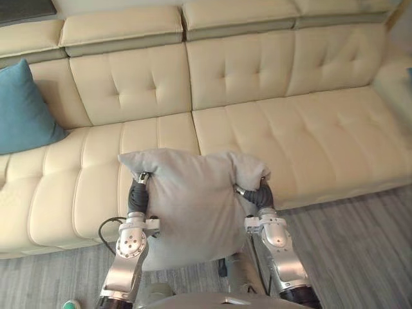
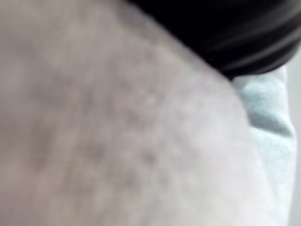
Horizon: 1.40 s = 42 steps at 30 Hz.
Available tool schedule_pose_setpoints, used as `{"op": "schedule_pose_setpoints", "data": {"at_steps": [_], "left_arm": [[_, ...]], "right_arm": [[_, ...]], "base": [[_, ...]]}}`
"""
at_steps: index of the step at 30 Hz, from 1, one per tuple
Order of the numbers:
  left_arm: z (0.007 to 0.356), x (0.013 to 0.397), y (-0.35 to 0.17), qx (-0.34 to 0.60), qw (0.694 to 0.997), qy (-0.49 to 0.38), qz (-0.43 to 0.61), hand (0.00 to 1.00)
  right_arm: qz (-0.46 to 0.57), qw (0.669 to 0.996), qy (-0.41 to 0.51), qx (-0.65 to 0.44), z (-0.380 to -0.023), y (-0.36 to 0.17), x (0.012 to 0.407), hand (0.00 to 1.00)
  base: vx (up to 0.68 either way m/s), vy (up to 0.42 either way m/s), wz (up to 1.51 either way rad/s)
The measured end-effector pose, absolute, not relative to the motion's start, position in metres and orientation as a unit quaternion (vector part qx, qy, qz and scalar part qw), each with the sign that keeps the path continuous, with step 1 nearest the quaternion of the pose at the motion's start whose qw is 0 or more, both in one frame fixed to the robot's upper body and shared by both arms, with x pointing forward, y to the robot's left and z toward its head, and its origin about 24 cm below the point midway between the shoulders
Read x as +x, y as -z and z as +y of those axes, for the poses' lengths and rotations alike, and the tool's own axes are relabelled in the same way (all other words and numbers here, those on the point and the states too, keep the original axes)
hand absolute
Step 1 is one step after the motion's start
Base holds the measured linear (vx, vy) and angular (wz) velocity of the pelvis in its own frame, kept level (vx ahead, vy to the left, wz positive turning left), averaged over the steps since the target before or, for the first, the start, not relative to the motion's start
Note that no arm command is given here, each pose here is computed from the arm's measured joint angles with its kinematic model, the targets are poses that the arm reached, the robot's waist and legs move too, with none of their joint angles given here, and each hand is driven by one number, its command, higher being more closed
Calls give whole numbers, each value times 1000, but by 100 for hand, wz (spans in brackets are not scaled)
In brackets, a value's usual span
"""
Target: Pick up cushions and gather them together orderly.
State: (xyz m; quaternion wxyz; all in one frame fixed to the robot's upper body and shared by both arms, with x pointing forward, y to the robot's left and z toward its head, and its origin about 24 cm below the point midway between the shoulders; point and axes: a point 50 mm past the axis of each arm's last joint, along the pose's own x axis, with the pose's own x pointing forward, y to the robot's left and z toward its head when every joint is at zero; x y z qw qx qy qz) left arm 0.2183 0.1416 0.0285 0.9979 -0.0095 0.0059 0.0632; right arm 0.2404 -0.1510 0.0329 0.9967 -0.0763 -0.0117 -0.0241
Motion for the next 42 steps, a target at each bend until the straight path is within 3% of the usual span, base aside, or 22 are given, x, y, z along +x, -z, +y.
{"op": "schedule_pose_setpoints", "data": {"at_steps": [8,17,36,42], "left_arm": [[131,219,-31,-65,995,-72,0,100],[135,213,-31,-48,997,-67,0,100],[148,210,-27,-34,996,-86,6,100],[145,240,-61,-33,993,-95,-67,100]], "right_arm": [[-90,993,25,-73,-155,-70,229,100],[-44,997,36,-57,-154,-49,221,100],[-20,998,2,-60,-140,-37,239,100],[-100,993,16,-54,-130,-75,265,100]], "base": [[412,-158,14],[222,167,-9],[-70,30,-16],[-113,-2,3]]}}
